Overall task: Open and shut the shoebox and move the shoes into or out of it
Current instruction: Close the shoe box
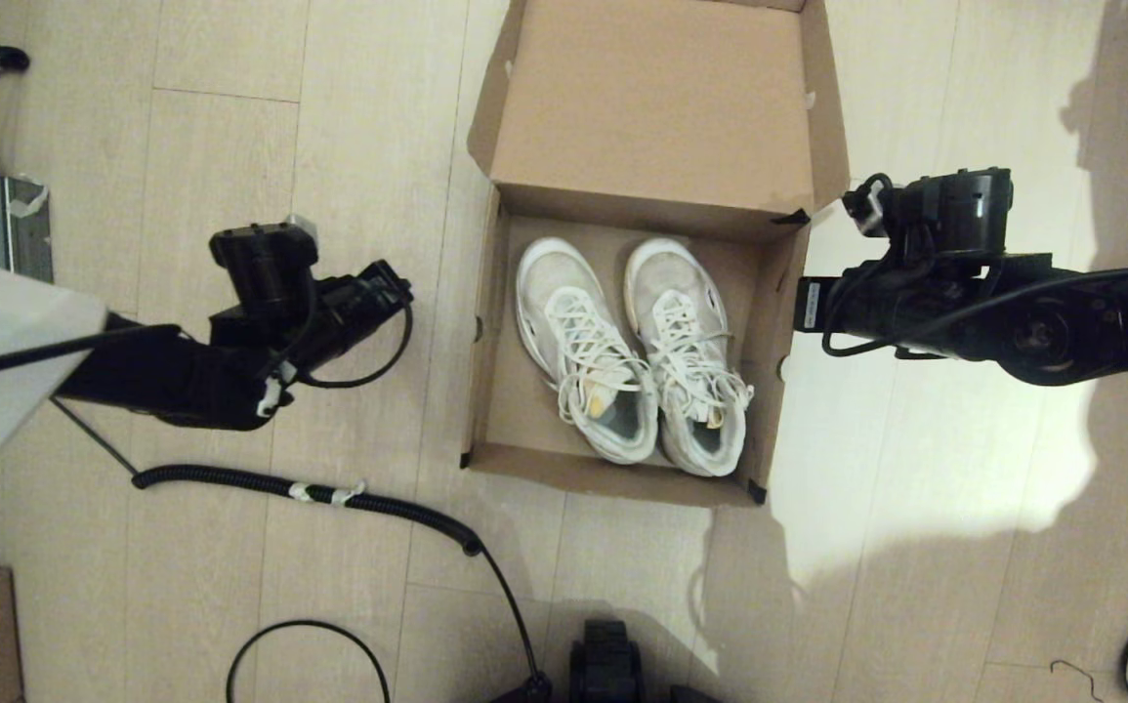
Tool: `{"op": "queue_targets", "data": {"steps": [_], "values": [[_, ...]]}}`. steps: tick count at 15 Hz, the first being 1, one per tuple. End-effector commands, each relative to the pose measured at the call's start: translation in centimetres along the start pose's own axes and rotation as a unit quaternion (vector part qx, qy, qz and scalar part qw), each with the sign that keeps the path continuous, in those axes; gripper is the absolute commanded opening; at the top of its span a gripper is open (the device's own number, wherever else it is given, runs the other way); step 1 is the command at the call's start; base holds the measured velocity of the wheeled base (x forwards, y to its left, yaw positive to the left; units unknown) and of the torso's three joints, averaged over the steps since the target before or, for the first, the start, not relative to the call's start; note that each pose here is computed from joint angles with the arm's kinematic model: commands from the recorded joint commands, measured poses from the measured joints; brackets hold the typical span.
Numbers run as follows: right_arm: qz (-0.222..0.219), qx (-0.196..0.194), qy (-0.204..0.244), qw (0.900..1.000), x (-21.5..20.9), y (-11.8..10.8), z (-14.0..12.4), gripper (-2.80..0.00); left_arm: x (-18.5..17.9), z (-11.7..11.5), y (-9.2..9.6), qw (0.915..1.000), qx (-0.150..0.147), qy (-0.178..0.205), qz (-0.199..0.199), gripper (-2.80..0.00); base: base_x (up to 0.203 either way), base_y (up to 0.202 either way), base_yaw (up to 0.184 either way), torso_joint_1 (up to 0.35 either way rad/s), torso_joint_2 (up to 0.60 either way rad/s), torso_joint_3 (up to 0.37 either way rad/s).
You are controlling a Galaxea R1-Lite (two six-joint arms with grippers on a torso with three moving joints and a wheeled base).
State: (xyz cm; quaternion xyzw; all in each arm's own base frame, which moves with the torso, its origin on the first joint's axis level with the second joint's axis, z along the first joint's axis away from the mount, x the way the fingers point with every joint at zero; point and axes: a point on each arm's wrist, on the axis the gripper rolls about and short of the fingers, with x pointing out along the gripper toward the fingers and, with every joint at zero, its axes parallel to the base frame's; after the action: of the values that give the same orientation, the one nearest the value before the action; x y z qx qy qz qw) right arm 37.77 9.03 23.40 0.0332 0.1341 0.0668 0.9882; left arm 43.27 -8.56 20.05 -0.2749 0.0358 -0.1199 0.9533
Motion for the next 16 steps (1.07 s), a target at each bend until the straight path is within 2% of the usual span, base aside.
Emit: {"op": "queue_targets", "data": {"steps": [1, 6, 10, 14, 16], "values": [[-0.004, -0.002, -0.001, 1.0, 0.2, 0.0, -0.2, -2.8, 1.7, -2.0, -1.8, 0.9999, -0.002, 0.002, -0.011, -2.8, 0.0, 0.0, 0.0, 0.0, 0.0, 0.0], [-0.01, -0.004, 0.009, 1.0, 0.3, -0.1, -1.3, -2.8, 1.4, -2.4, -5.5, 0.9996, -0.003, 0.0, -0.028, -2.8, 0.0, 0.0, 0.0, 0.0, 0.0, 0.0], [-0.009, -0.016, 0.005, 1.0, 0.2, -0.2, -2.4, -2.8, 0.5, -3.6, -8.1, 0.999, -0.003, 0.02, -0.041, -2.8, 0.0, 0.0, 0.0, 0.0, 0.0, 0.0], [-0.011, -0.016, 0.003, 1.0, -1.0, -0.5, -2.3, -2.8, -0.4, -5.0, -9.5, 0.9985, -0.002, 0.035, -0.042, -2.8, 0.0, 0.0, 0.0, 0.0, 0.0, 0.0], [-0.022, -0.014, -0.001, 1.0, -1.5, -1.4, -2.0, -2.8, -1.2, -5.8, -10.2, 0.9981, -0.003, 0.045, -0.041, -2.8, 0.0, 0.0, 0.0, 0.0, 0.0, 0.0]]}}
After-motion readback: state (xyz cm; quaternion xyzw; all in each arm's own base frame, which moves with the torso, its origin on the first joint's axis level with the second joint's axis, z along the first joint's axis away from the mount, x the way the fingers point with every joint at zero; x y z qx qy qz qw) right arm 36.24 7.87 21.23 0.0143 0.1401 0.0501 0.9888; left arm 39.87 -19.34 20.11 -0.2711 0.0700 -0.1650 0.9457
